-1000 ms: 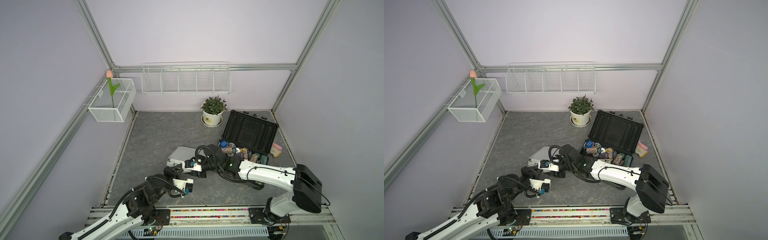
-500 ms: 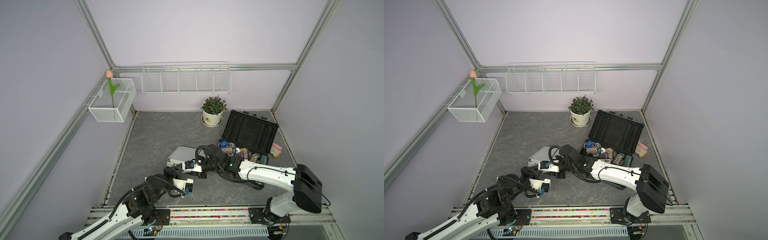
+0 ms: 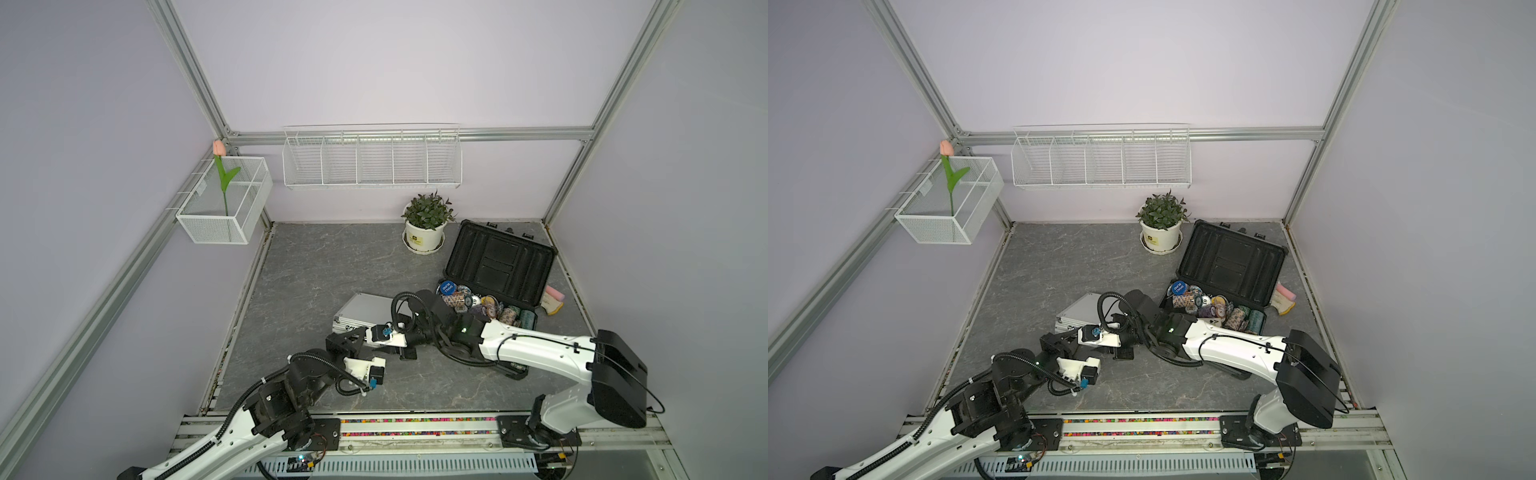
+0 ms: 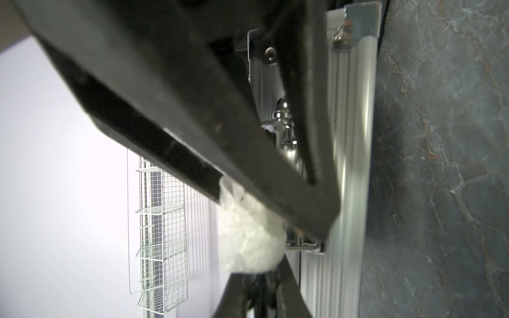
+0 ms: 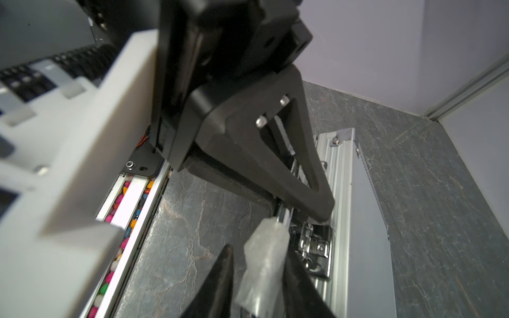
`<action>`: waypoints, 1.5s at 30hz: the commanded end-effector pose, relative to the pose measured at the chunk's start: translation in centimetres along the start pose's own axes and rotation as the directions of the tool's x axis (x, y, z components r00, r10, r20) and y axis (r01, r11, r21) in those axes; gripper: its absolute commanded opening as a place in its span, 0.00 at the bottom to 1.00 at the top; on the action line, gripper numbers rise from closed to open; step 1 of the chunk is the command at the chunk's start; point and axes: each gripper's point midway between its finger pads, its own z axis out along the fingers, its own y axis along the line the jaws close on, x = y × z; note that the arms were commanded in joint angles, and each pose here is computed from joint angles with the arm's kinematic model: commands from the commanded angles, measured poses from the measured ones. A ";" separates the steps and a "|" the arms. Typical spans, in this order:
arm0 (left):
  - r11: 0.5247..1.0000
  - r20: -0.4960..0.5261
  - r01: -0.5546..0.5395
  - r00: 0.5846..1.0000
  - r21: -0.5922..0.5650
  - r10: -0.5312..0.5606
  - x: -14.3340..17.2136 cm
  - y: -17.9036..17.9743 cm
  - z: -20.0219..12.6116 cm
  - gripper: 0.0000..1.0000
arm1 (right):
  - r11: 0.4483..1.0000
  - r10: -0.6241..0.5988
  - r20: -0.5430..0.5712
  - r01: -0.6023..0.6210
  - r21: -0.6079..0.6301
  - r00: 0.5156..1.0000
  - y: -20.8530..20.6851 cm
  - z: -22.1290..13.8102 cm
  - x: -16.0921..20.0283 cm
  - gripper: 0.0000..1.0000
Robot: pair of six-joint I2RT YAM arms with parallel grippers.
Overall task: Open the poker set cases
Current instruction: Open the fastener on the poker set case, then place the poker set case at the center of the board.
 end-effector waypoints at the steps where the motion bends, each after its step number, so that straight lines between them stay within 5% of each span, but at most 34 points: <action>1: 0.994 -0.013 -0.004 1.000 -0.109 0.002 0.2 3.3 -0.7 0.00 | 0.999 -0.030 0.022 0.030 -0.009 0.999 0.7 -0.7 -0.9 0.44; 5: 0.995 -0.017 -0.007 1.000 -0.101 0.005 0.3 3.0 -0.6 0.00 | 0.995 -0.056 0.056 0.052 0.086 0.997 -0.4 -1.3 -1.2 0.61; 14: 0.997 -0.026 -0.011 1.000 -0.073 0.009 0.4 2.7 -0.5 0.00 | 0.979 -0.064 0.071 0.049 0.198 0.995 -1.7 -2.5 -1.4 0.68; 32: 0.984 -0.067 0.061 0.996 0.167 -0.050 1.2 -1.4 -1.5 0.00 | 0.869 0.095 0.207 -0.182 0.460 0.974 -4.6 -8.0 -1.0 0.70; 45: 0.931 -0.079 0.154 0.988 0.330 -0.135 0.1 -4.5 -0.4 0.00 | 0.795 0.226 0.234 -0.318 0.517 0.946 -5.4 -9.2 0.7 0.69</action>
